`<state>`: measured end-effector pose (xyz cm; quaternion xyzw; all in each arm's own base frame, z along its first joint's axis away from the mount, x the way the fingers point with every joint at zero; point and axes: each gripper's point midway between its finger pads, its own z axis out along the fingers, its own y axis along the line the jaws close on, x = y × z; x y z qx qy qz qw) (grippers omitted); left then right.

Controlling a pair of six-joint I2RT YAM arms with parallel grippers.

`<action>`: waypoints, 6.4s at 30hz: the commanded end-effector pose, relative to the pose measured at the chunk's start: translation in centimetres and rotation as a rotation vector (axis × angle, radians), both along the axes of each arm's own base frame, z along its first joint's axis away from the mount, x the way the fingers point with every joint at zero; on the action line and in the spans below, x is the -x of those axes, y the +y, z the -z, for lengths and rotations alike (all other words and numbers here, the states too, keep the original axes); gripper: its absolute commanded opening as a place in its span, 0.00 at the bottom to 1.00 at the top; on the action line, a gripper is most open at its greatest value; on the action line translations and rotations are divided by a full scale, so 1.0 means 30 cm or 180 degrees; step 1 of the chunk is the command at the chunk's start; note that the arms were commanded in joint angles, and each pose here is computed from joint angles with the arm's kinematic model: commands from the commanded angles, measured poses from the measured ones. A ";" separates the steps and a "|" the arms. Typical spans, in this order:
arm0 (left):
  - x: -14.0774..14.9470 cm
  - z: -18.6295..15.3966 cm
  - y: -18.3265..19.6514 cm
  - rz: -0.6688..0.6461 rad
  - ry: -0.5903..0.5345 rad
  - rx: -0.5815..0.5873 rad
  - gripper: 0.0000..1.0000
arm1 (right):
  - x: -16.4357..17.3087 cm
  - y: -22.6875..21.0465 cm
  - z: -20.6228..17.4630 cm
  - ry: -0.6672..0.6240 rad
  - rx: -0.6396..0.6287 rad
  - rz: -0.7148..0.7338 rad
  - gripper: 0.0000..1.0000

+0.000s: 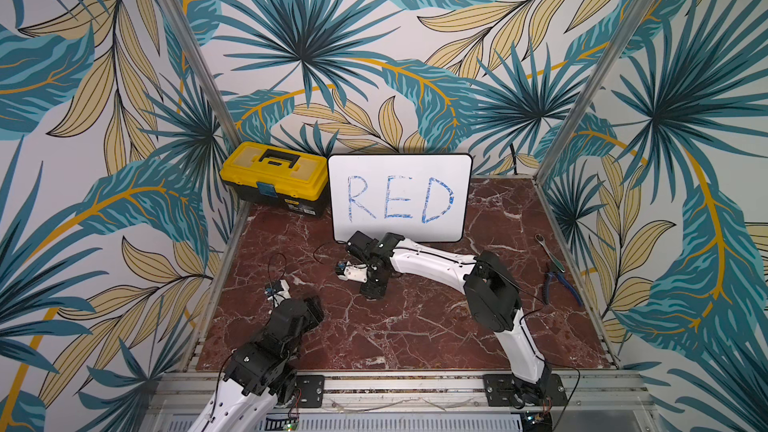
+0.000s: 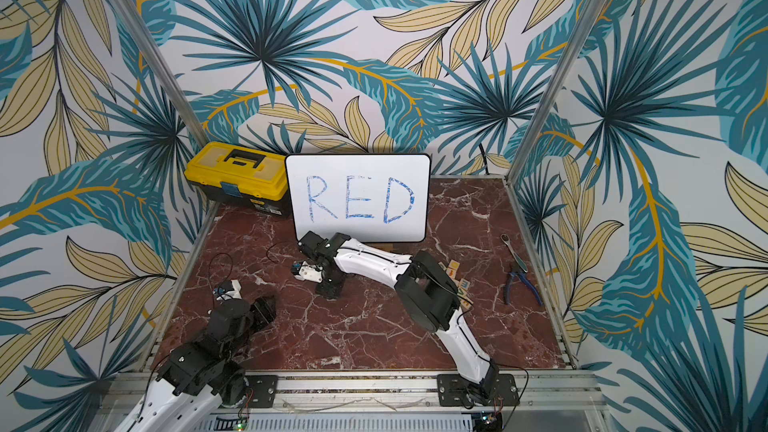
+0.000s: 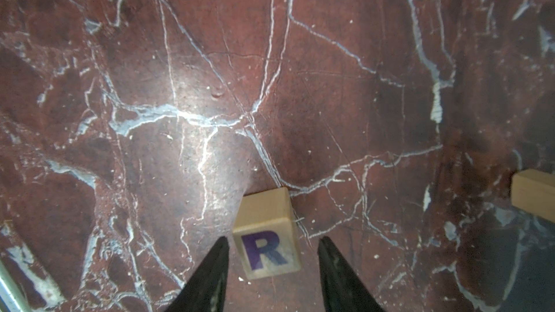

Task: Assemble the uppercase word "red" with letter blocks
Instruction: Adjust the letter block at the center of the board, then pick up the letter block from the center of the board.

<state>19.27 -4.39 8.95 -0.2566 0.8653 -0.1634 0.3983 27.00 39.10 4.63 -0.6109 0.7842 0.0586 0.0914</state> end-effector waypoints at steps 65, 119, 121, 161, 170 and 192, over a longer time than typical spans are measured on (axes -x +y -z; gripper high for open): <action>0.009 0.025 0.000 0.0038 0.0005 0.0002 0.69 | -0.055 0.072 0.077 0.0362 -0.0175 0.4473 0.25; -0.340 -0.284 -0.195 0.0841 -0.0392 -0.0791 0.69 | 0.035 -1.070 -0.492 -0.0712 -0.0537 0.5077 0.45; -0.380 -0.293 -0.232 0.0950 -0.0435 -0.0788 0.69 | 0.074 -1.148 -0.449 -0.0644 -0.0447 0.5476 0.45; -0.440 -0.271 -0.300 0.1158 -0.0498 -0.0777 0.69 | 0.017 -1.375 -0.023 0.0084 0.0050 0.6252 0.40; -0.429 -0.272 -0.279 0.1081 -0.0522 -0.0790 0.69 | -0.029 -1.365 -0.004 0.0136 0.0022 0.6137 0.41; -0.410 -0.264 -0.256 0.1011 -0.0535 -0.0811 0.69 | -0.037 -1.391 0.042 0.0136 0.0104 0.6158 0.36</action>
